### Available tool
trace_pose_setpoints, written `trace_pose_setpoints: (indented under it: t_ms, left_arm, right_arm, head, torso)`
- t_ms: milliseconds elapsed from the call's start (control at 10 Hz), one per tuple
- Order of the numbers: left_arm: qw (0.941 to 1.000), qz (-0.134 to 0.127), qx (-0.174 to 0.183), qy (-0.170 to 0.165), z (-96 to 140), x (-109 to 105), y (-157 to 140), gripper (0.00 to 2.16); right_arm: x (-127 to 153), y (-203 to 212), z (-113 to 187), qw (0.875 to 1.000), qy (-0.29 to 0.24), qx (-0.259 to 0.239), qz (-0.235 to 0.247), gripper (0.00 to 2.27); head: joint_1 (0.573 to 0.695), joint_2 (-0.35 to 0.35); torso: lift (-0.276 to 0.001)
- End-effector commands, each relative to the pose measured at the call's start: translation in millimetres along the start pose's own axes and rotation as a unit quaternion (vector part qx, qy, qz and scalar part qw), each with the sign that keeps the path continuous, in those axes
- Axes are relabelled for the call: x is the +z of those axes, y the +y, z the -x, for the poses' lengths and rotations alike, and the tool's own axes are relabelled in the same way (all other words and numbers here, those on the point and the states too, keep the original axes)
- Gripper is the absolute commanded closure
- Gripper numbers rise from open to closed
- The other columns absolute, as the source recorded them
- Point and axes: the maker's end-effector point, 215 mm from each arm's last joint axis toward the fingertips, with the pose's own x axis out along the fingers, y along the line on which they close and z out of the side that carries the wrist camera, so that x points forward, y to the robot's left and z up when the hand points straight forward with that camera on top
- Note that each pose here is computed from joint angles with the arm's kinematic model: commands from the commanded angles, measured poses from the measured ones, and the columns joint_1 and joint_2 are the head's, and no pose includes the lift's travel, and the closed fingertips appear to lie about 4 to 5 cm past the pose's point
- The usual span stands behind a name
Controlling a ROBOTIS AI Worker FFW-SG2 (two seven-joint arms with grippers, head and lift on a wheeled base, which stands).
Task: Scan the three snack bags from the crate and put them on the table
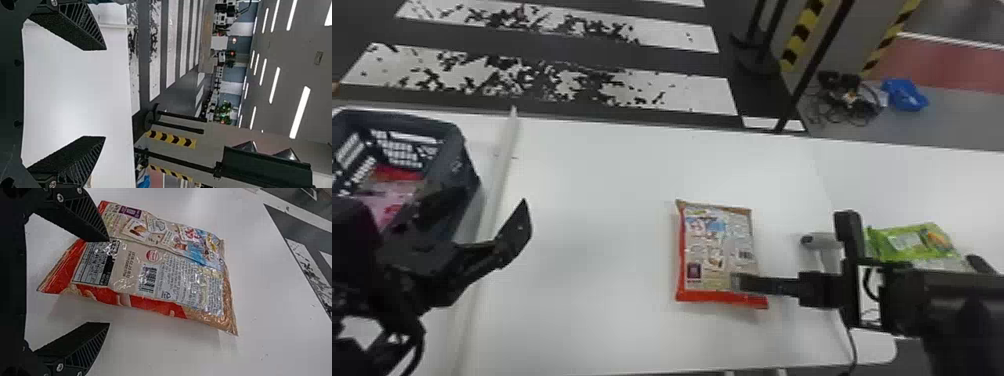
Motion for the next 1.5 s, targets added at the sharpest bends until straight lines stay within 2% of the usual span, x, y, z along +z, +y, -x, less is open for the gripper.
trace_pose_setpoints:
  t_ms: [0, 100, 200, 400, 600, 800, 900, 1000, 1200, 1400]
  left_arm:
    - [1.0, 0.0, 0.0, 0.0, -0.4, -0.1, 0.5, 0.06]
    - [1.0, 0.0, 0.0, 0.001, -2.7, -0.7, 0.3, 0.06]
    - [1.0, 0.0, -0.002, 0.001, -5.4, -0.6, -1.5, 0.06]
    - [1.0, 0.001, -0.002, 0.002, -6.7, -2.4, -0.4, 0.06]
    - [1.0, 0.0, 0.0, 0.003, -7.0, -3.0, 2.7, 0.06]
    - [1.0, 0.002, 0.001, 0.003, -9.7, -4.7, 4.5, 0.06]
    - [1.0, 0.002, 0.001, 0.004, -10.9, -5.7, 5.2, 0.06]
    - [1.0, 0.002, 0.001, 0.006, -10.9, -6.7, 5.4, 0.06]
    - [0.9999, 0.003, 0.002, 0.011, -11.4, -11.8, 6.6, 0.06]
    - [0.9998, 0.002, 0.001, 0.017, -13.0, -16.2, 5.8, 0.06]
  right_arm:
    - [-4.6, 5.8, -5.9, 1.0, 0.01, 0.009, 0.003, 0.24]
    - [-8.9, 9.4, -8.4, 1.0, 0.021, 0.015, 0.009, 0.85]
    - [-11.5, 11.9, -11.6, 1.0, 0.025, 0.017, 0.008, 2.09]
    - [-4.1, 15.8, -7.0, 1.0, 0.011, 0.022, 0.014, 2.19]
    - [12.7, 35.2, 7.6, 0.999, -0.024, 0.033, 0.025, 2.19]
    - [47.3, 58.2, 34.8, 0.994, -0.088, 0.052, 0.028, 2.19]
    - [68.9, 53.6, 49.7, 0.991, -0.129, 0.041, 0.022, 2.19]
    - [103.0, 36.4, 70.9, 0.981, -0.196, 0.014, 0.01, 2.19]
    - [160.6, -26.2, 112.2, 0.948, -0.31, -0.075, -0.024, 2.19]
    - [199.7, -105.3, 149.9, 0.902, -0.388, -0.165, -0.09, 2.23]
  head:
    - [0.695, -0.17]
    - [0.695, -0.162]
    - [0.695, -0.153]
    - [0.695, -0.148]
    - [0.695, -0.146]
    - [0.695, -0.136]
    - [0.695, -0.13]
    - [0.695, -0.134]
    - [0.695, -0.197]
    - [0.695, -0.264]
  torso:
    - [-0.094]
    - [-0.094]
    - [-0.094]
    - [-0.094]
    - [-0.094]
    - [-0.094]
    - [-0.094]
    - [-0.094]
    - [-0.094]
    - [-0.094]
